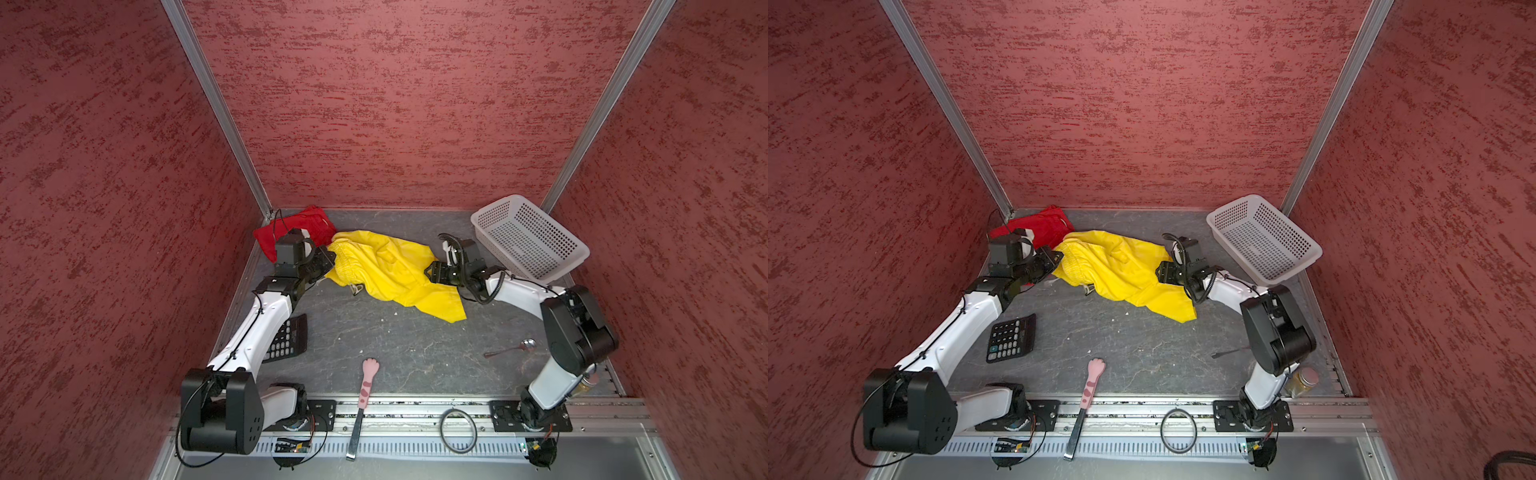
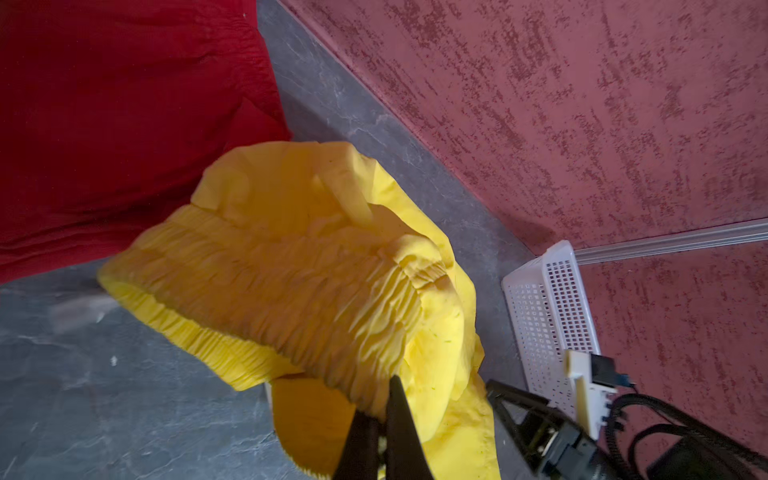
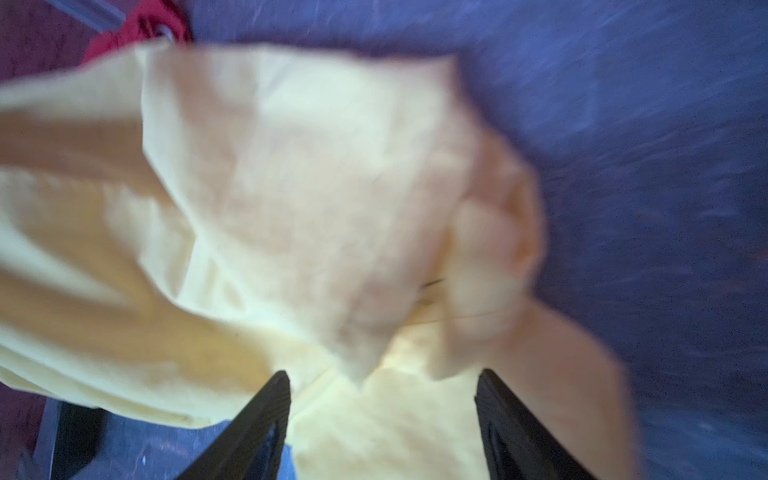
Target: Fold and stack the shorts
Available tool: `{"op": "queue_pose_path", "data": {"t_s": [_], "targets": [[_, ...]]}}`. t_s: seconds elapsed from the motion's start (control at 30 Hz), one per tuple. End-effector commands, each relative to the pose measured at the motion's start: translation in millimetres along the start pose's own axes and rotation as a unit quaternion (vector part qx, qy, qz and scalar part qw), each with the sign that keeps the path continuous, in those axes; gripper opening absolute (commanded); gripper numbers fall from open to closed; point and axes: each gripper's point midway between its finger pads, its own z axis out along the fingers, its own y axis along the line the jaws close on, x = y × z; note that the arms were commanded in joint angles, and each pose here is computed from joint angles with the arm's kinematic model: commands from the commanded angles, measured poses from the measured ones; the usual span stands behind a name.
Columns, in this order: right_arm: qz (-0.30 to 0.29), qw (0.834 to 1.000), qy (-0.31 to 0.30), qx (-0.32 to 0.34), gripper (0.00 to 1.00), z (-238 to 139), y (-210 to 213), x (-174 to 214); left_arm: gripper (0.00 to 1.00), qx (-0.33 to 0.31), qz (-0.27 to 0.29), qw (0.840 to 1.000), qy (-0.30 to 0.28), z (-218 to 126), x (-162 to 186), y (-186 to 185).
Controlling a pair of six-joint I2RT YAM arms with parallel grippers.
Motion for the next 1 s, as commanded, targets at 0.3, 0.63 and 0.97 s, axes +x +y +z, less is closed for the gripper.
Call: {"op": "queue_pose_path", "data": {"t_s": [0.3, 0.63, 0.97], "targets": [[0.029, 0.998, 0.045, -0.035, 0.69, 34, 2, -30, 0.0, -0.032, -0.019, 0.995, 0.089, 18, 39, 43], [0.042, 0.98, 0.123, -0.153, 0.69, 95, 58, -10, 0.0, -0.017, -0.043, 0.994, 0.1, 28, 44, 46], [0.031, 0.978, -0.091, -0.186, 0.0, -17, 74, -208, 0.0, 0.046, 0.054, 0.996, 0.054, 3, -46, -49]]}}
